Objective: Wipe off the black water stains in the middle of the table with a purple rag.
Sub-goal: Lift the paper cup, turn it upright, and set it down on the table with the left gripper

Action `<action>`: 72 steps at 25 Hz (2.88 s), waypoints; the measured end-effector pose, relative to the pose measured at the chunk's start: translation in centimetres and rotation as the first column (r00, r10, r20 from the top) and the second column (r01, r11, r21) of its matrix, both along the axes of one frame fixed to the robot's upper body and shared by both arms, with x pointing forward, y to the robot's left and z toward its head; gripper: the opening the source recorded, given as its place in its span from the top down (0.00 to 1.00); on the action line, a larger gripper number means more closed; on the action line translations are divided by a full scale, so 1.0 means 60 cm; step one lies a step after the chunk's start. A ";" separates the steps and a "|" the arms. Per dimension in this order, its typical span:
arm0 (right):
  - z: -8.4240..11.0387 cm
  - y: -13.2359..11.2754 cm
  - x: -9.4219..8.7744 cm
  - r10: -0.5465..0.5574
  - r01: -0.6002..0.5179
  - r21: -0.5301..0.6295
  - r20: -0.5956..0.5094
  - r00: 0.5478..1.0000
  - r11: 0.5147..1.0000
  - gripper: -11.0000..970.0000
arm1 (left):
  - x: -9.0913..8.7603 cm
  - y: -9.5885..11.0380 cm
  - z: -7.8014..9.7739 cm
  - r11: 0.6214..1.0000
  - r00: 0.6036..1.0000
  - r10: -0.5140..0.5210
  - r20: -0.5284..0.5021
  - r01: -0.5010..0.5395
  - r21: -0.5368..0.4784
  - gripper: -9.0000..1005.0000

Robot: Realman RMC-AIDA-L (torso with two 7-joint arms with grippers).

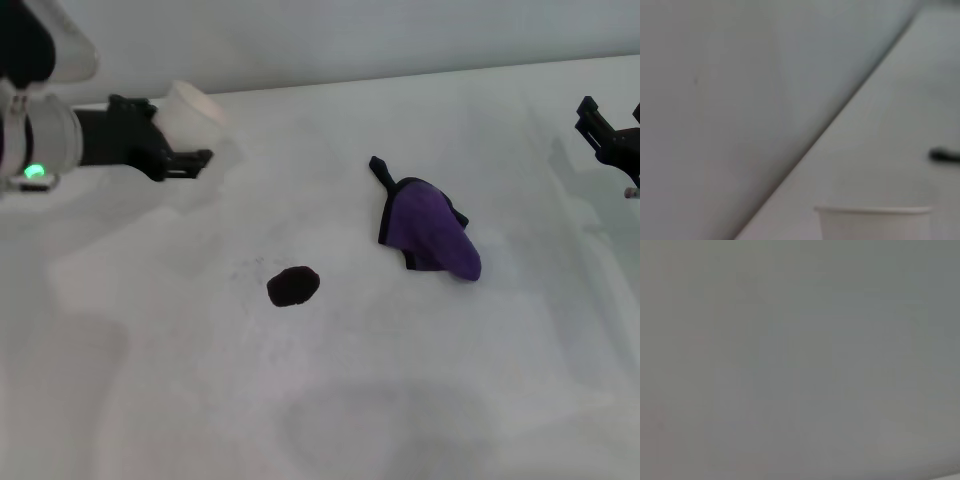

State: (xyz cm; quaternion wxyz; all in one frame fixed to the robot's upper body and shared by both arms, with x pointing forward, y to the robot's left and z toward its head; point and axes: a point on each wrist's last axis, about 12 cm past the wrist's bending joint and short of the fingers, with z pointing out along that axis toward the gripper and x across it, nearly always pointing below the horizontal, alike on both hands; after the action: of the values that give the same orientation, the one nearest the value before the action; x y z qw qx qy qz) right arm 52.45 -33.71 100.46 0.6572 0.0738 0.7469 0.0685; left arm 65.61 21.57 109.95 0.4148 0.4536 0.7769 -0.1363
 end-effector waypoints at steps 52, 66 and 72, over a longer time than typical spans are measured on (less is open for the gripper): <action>0.028 -0.014 0.033 0.064 -0.062 -0.053 0.037 0.997 0.997 0.13 | -0.209 0.033 -0.188 0.731 0.783 0.618 0.075 -0.537 -0.420 0.25; 0.039 -0.007 0.052 0.074 -0.071 -0.060 0.047 0.996 0.996 0.13 | -0.229 0.039 -0.200 0.749 0.782 0.615 0.097 -0.542 -0.382 0.25; 0.040 -0.006 0.053 0.075 -0.072 -0.061 0.050 0.996 0.995 0.13 | -0.238 0.039 -0.203 0.746 0.776 0.623 0.102 -0.549 -0.378 0.25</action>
State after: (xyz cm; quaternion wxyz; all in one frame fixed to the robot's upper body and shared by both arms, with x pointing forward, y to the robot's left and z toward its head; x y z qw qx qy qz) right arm 55.65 -34.08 102.84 0.6753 0.0248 0.7336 0.0724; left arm 51.32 23.93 97.75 0.5896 0.1219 0.7950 -0.0739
